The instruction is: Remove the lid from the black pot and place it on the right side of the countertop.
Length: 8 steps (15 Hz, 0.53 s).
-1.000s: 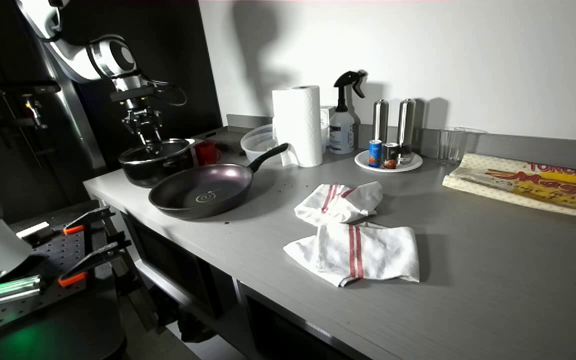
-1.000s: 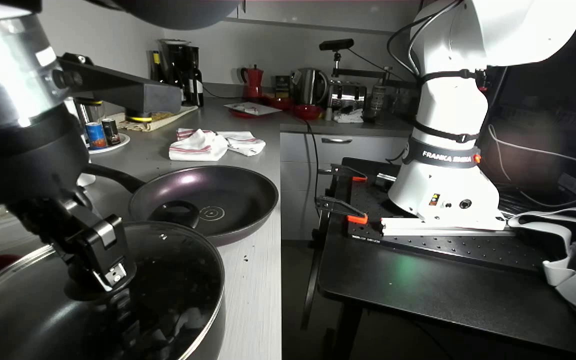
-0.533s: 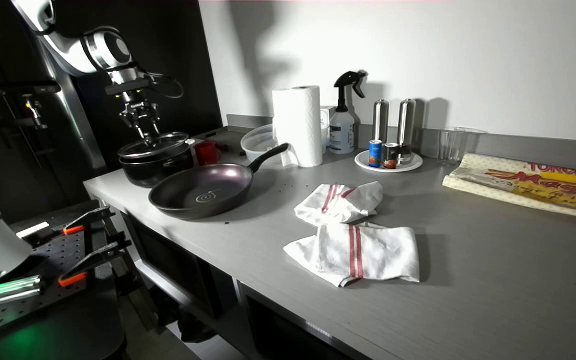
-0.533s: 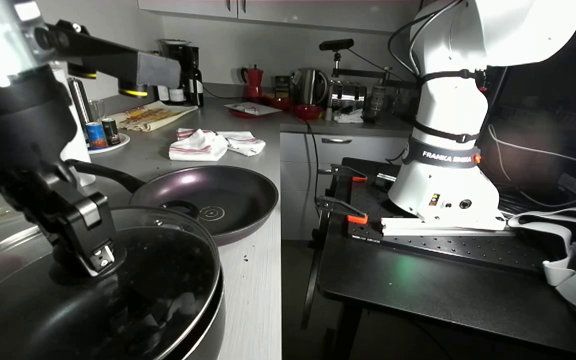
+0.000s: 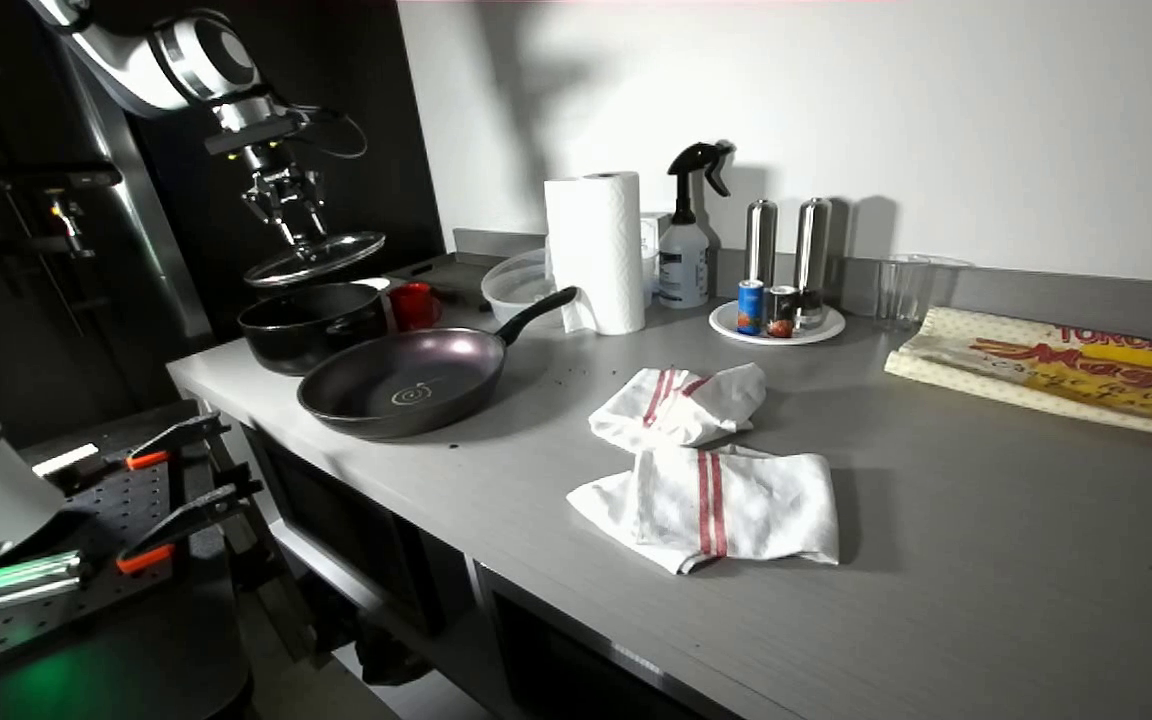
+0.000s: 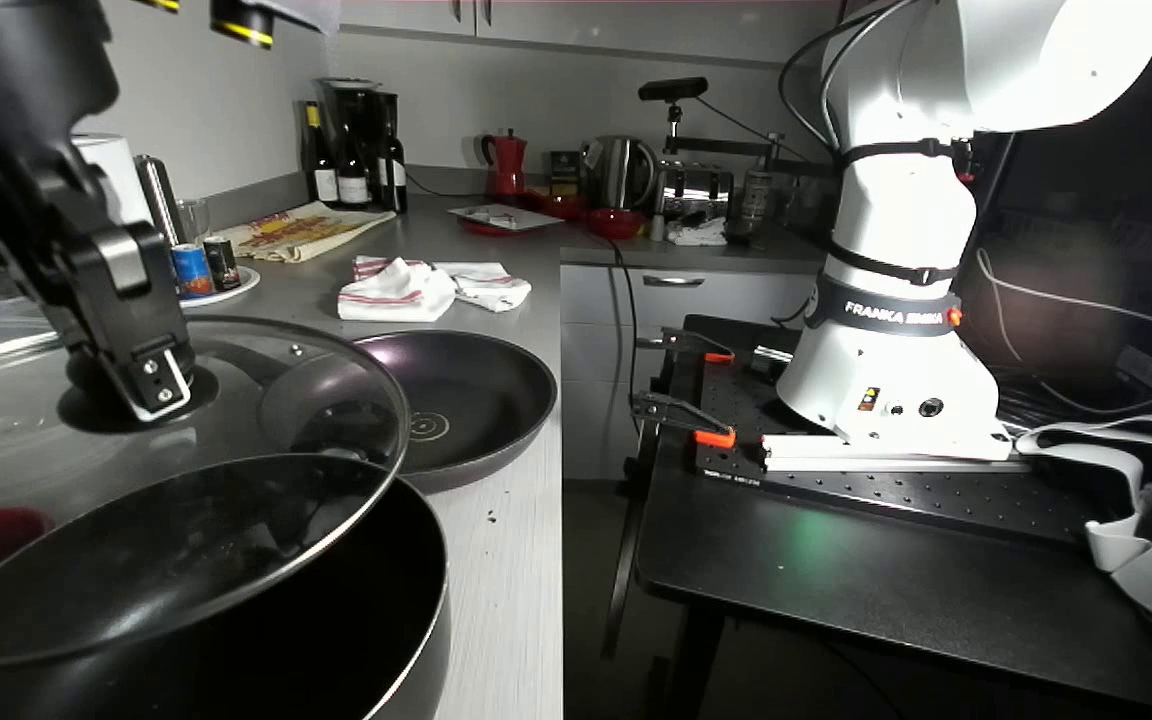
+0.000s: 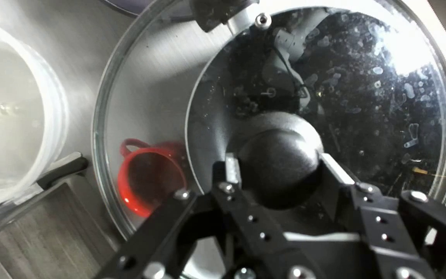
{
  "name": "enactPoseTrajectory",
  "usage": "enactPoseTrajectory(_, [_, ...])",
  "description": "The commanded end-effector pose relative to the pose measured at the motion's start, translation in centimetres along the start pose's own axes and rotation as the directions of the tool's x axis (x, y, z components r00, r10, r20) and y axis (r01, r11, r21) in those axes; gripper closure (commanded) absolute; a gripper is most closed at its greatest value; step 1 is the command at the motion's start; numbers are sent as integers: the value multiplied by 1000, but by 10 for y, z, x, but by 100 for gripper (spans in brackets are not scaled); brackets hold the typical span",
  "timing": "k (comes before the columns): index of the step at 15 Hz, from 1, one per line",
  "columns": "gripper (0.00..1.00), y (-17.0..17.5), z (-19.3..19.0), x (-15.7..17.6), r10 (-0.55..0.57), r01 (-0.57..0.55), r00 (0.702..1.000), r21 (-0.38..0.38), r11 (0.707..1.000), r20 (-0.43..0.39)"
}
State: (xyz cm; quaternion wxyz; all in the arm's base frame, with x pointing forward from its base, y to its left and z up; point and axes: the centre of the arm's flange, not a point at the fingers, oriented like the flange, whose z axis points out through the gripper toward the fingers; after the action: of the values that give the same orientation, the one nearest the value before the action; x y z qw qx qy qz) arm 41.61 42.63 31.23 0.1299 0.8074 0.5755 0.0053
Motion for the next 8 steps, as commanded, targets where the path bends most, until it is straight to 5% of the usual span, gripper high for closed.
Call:
enactPoseTrajectory(1, [75, 33, -21, -32, 89, -89, 996, -33, 995, 3])
enactPoseTrajectory(8, [75, 119, -18, -113, 288, -287, 958, -33, 957, 11])
